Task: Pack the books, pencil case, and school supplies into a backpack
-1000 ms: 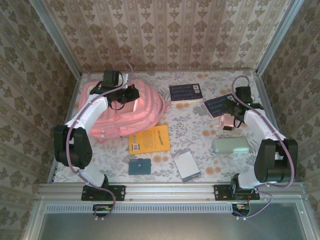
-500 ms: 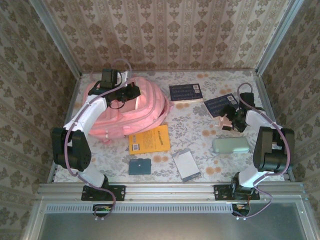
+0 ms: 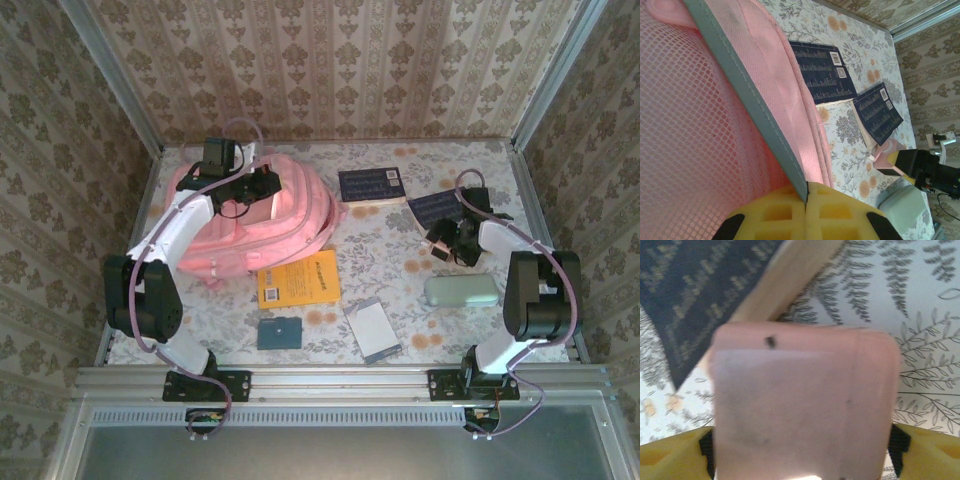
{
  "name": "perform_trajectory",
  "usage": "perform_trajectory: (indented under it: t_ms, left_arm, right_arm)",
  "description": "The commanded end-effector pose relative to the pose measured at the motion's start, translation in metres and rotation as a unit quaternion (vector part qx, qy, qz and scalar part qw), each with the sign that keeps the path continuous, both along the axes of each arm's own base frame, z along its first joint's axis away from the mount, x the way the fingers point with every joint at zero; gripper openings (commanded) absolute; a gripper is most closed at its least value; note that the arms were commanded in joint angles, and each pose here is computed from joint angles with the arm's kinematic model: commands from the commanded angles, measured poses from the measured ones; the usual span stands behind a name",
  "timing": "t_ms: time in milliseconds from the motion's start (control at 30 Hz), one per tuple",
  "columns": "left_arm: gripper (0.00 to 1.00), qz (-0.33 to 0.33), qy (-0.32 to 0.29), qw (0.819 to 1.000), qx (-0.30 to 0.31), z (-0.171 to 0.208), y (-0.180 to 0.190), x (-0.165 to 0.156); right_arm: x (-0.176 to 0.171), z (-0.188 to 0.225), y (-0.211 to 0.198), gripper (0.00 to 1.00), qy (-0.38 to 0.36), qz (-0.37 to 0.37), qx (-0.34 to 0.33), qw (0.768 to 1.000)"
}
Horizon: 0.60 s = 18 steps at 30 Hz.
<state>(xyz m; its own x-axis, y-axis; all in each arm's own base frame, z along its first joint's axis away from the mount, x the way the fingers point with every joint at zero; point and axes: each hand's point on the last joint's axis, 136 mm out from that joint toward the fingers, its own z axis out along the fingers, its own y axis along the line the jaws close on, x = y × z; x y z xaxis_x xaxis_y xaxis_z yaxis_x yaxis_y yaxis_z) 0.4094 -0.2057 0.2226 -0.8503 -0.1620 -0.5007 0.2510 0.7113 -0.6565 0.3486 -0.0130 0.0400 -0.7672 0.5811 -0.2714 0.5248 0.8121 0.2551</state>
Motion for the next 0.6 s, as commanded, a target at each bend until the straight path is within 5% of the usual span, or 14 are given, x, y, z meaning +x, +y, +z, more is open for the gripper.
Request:
perform_trajectory:
  t_ms: [0,267,567]
  left_arm:
    - [0.0,-0.023,-0.048,0.998,-0.036,0.035,-0.01,-0.003]
    - [0.0,-0.017,-0.048,0.998,-0.036,0.034,-0.006,0.0]
    - [0.0,-0.045,-0.066,0.996,-0.033,0.054,-0.01,-0.006]
  right_arm:
    - [-0.005,-0.005,-0.01,0.81,0.026,-0.011,-0.025,0.999]
    - [-0.006,-0.009,-0.012,0.62,0.036,-0.017,-0.031,0.999]
    - [0.0,0.037,-0.003,0.56,-0.022,0.003,-0.061,0.998]
